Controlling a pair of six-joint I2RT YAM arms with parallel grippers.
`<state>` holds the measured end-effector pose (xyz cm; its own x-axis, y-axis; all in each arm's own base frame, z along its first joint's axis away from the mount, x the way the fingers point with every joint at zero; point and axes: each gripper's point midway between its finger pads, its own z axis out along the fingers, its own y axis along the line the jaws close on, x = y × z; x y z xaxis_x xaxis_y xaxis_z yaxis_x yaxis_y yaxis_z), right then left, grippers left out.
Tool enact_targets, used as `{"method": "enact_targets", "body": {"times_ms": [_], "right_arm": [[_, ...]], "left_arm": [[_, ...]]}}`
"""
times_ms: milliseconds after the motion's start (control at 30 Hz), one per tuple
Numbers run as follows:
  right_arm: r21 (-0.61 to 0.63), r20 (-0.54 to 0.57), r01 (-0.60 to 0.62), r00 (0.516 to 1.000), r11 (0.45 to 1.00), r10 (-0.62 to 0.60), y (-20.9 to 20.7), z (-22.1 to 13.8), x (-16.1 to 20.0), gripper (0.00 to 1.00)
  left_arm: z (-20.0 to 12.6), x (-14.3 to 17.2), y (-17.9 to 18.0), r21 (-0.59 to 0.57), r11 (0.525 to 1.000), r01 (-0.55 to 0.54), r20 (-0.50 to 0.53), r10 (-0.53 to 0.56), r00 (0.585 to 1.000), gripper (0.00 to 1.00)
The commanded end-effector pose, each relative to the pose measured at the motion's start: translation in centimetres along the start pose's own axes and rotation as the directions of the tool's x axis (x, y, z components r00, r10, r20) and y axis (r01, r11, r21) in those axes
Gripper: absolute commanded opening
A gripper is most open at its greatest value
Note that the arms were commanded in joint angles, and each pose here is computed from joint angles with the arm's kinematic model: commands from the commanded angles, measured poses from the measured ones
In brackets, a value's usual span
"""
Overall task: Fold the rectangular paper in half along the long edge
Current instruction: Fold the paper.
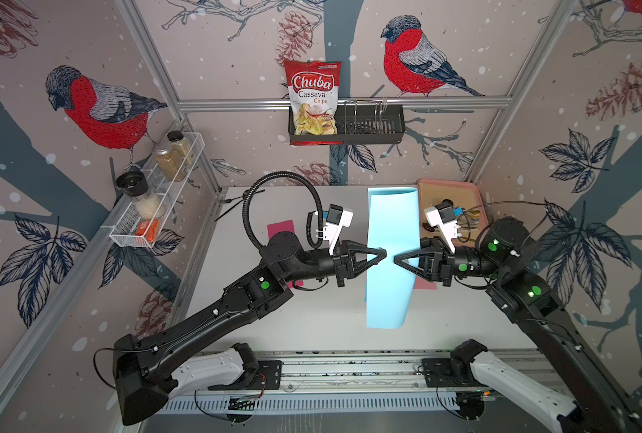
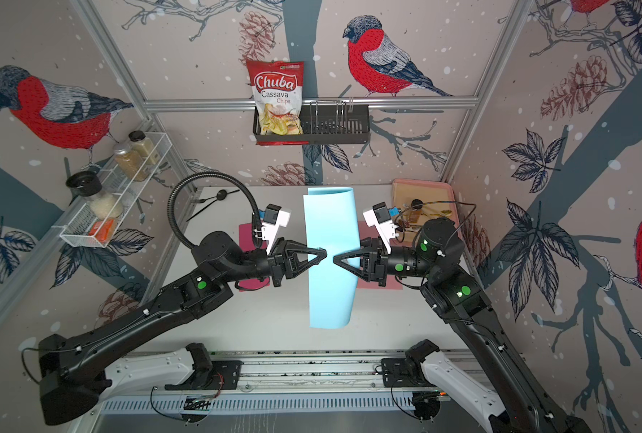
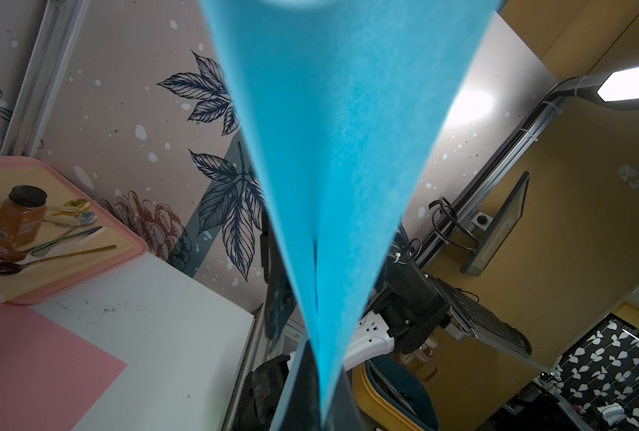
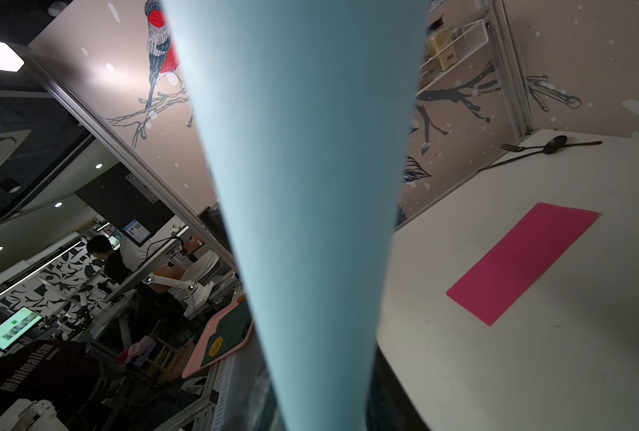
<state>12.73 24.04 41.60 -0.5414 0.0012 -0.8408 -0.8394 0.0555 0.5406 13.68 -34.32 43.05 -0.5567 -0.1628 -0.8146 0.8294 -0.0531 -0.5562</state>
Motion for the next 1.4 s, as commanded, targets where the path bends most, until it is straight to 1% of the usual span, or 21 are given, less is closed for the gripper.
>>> {"method": "enact_targets", "body": {"times_ms": [0, 67, 167, 200, 233, 300, 500, 567, 700, 733, 900, 933, 967, 1000, 1033, 1100, 1133, 1267, 1300, 1333, 1367], "right_arm": [[-0.017, 0.042, 0.039, 0.998, 0.999, -0.038, 0.4, 0.1, -1.2, 0.37], [-0.021, 0.046, 0.039, 0.998, 0.999, -0.038, 0.4, 0.3, -1.3, 0.35], [-0.027, 0.051, 0.039, 0.998, 0.999, -0.038, 0.4, 0.4, -1.4, 0.25], [-0.029, 0.054, 0.039, 0.998, 0.999, -0.037, 0.5, 0.4, -1.4, 0.24], [-0.036, 0.055, 0.035, 0.998, 0.999, -0.033, 0.6, 0.5, -1.4, 0.25], [-0.046, 0.054, 0.024, 0.998, 0.999, -0.022, 0.6, 0.6, -1.5, 0.30], [-0.057, 0.053, 0.014, 0.999, 0.998, -0.011, 0.5, 1.1, -1.4, 0.29], [-0.058, 0.053, 0.015, 0.999, 0.998, -0.012, 0.5, 1.2, -1.3, 0.23], [-0.045, 0.052, 0.030, 0.998, 0.999, -0.027, 0.7, 1.0, -1.3, 0.03], [-0.043, 0.052, 0.036, 0.998, 0.998, -0.034, 0.9, 0.9, -1.3, 0.00], [-0.010, 0.047, 0.056, 0.997, 0.998, -0.055, 1.2, -0.1, -1.3, 0.00], [0.000, 0.043, 0.054, 0.998, 0.999, -0.054, 1.1, -0.4, -1.2, 0.08], [0.012, 0.043, 0.052, 0.998, 0.999, -0.053, 1.0, -0.6, -1.3, 0.18], [0.017, 0.040, 0.051, 0.998, 0.999, -0.052, 0.9, -0.8, -1.3, 0.21], [0.018, 0.040, 0.051, 0.998, 0.999, -0.052, 1.0, -0.9, -1.4, 0.18], [0.026, 0.044, 0.057, 0.997, 0.998, -0.058, 1.0, -1.2, -1.6, 0.03], [0.026, 0.041, 0.058, 0.997, 0.998, -0.059, 1.0, -1.3, -1.6, 0.00], [0.037, 0.040, 0.063, 0.997, 0.997, -0.064, 1.0, -1.6, -1.7, 0.00], [0.039, 0.040, 0.062, 0.997, 0.997, -0.063, 1.0, -1.6, -1.8, 0.06], [0.043, 0.039, 0.058, 0.997, 0.997, -0.060, 0.9, -1.7, -1.8, 0.14], [0.045, 0.037, 0.059, 0.997, 0.997, -0.061, 0.9, -1.7, -1.8, 0.14]], "left_arm": [[-0.1, -0.7, -1.1, 0.037, 0.999, -0.024, 0.024, 0.023, 0.999, 0.00], [-0.2, -0.7, -1.1, 0.036, 0.999, -0.024, 0.025, 0.023, 0.999, 0.00], [-0.2, -0.7, -1.1, 0.035, 0.999, -0.026, 0.024, 0.025, 0.999, 0.00], [-0.2, -0.7, -1.1, 0.035, 0.999, -0.026, 0.024, 0.025, 0.999, 0.00], [-0.2, -0.7, -1.0, 0.035, 0.999, -0.026, 0.024, 0.025, 0.999, 0.00], [-0.1, -0.6, -1.0, 0.033, 0.999, -0.024, 0.023, 0.023, 0.999, 0.00], [0.0, -0.6, -0.9, 0.034, 0.999, -0.024, 0.023, 0.023, 0.999, 0.00], [0.0, -0.6, -0.9, 0.034, 0.999, -0.022, 0.022, 0.022, 1.000, 0.00], [-0.1, -0.5, -0.8, 0.027, 0.999, -0.021, 0.016, 0.020, 1.000, 0.00], [-0.1, -0.5, -0.8, 0.027, 0.999, -0.022, 0.016, 0.022, 1.000, 0.00], [-0.2, -0.5, -0.8, 0.023, 0.999, -0.024, 0.017, 0.024, 1.000, 0.00], [-0.2, -0.5, -0.8, 0.023, 0.999, -0.022, 0.017, 0.021, 1.000, 0.00], [-0.2, -0.5, -0.8, 0.024, 0.999, -0.022, 0.017, 0.021, 1.000, 0.00], [-0.2, -0.5, -0.8, 0.024, 0.999, -0.023, 0.019, 0.022, 1.000, 0.00], [-0.2, -0.5, -0.9, 0.025, 0.999, -0.023, 0.019, 0.023, 1.000, 0.00], [-0.2, -0.6, -0.8, 0.022, 0.999, -0.025, 0.019, 0.025, 1.000, 0.00], [-0.2, -0.6, -0.9, 0.020, 0.999, -0.027, 0.021, 0.027, 0.999, 0.00], [-0.5, -1.0, -1.1, 0.019, 0.999, -0.034, 0.034, 0.034, 0.999, 0.00], [-0.4, -1.0, -1.2, 0.020, 0.999, -0.035, 0.033, 0.035, 0.999, 0.00], [-0.4, -1.0, -1.2, 0.020, 0.999, -0.035, 0.032, 0.035, 0.999, 0.00], [-0.4, -1.0, -1.2, 0.019, 0.999, -0.035, 0.030, 0.035, 0.999, 0.00]]}}
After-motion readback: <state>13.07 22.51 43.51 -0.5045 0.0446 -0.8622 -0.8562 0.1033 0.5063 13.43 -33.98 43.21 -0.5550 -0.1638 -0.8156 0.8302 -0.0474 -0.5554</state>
